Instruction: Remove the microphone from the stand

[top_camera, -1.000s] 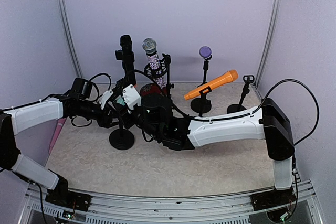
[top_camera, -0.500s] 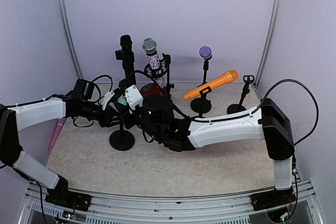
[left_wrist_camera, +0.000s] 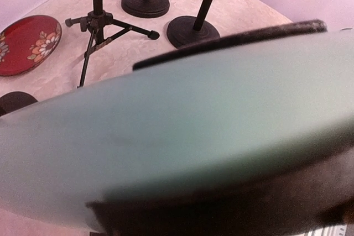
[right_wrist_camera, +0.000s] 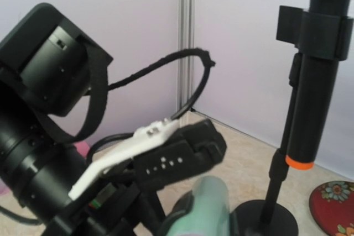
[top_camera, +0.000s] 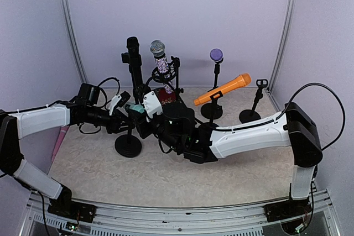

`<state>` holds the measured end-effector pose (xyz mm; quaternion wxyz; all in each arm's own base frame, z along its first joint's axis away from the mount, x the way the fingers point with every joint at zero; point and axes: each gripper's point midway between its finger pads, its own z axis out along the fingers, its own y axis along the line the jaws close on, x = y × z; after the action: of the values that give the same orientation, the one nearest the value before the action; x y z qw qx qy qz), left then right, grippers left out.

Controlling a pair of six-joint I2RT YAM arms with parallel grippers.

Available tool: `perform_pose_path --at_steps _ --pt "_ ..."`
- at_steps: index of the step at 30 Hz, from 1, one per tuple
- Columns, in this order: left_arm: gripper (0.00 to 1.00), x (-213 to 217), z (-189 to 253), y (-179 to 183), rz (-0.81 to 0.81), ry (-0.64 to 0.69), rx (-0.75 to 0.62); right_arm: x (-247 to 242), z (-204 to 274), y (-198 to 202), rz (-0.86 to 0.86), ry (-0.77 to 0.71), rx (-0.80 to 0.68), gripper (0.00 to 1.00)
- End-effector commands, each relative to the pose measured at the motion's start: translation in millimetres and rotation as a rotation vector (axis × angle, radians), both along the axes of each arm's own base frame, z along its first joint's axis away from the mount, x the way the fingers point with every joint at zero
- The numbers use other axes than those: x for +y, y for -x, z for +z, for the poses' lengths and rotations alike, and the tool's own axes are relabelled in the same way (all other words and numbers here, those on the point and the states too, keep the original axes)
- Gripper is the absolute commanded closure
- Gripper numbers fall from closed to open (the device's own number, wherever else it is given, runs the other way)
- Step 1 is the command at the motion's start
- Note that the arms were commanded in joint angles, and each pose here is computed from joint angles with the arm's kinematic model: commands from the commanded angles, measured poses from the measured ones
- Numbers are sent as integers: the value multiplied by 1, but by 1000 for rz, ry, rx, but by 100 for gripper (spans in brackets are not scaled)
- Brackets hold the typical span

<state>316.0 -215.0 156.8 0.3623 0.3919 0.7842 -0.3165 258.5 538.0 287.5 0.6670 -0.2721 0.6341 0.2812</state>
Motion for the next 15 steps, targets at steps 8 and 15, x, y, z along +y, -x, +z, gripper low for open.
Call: perform_pose_path --at_steps 8,15 --pt "100 33 -2 -44 207 -54 -77 -51 95 49 -40 -159 -107 100" --pt "100 47 -6 -54 259 -68 -74 -67 111 64 -51 -168 -134 100"
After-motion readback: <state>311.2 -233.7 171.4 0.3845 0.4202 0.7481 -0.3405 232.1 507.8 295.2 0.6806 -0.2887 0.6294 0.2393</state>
